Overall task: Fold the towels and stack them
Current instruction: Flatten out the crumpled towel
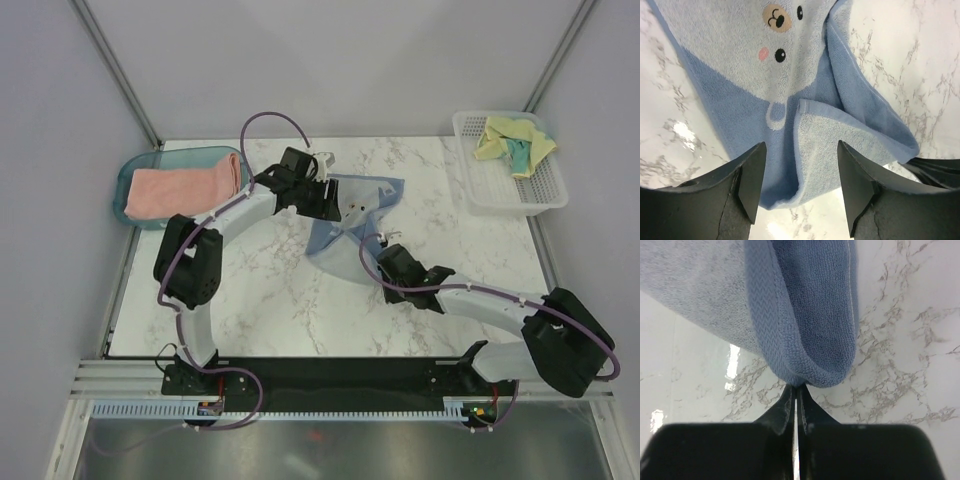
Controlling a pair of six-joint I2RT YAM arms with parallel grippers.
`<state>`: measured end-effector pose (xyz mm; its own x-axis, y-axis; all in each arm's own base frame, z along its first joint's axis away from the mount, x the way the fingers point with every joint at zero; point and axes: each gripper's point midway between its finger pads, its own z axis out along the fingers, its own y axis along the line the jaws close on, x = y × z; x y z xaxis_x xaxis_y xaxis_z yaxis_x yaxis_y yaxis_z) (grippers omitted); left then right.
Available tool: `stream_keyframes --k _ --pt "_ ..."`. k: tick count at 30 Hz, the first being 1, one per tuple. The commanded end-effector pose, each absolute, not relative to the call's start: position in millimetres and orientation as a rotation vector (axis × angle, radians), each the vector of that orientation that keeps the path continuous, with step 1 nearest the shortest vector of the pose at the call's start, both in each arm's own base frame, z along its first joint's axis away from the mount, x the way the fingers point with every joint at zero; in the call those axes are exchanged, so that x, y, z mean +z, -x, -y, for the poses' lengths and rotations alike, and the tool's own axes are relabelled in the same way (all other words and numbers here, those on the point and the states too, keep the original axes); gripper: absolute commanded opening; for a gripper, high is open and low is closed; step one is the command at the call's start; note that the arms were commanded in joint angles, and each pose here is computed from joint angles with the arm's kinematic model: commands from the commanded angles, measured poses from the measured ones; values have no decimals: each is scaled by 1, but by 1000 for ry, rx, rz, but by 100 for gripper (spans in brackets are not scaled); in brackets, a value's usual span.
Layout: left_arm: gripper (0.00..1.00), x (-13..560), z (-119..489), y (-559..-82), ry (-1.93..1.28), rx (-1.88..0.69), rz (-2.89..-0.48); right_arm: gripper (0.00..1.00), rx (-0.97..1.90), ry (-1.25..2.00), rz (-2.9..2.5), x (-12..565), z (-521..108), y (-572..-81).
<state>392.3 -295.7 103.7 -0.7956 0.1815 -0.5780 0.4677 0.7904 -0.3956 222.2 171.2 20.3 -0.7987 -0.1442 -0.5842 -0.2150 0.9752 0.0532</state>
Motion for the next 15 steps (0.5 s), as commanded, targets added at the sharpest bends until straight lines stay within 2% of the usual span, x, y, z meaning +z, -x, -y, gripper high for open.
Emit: stream_keyframes --k 1,8,15 --pt "67 135 302 -395 -733 -770 -2276 0 251 284 -2433 66 -186 -234" --pt "66 128 315 -394 -995 -866 -2145 0 515 268 -2415 104 -194 -240" --pt "62 103 334 -398 -1029 -980 -2164 0 547 260 -2462 98 -183 -244"
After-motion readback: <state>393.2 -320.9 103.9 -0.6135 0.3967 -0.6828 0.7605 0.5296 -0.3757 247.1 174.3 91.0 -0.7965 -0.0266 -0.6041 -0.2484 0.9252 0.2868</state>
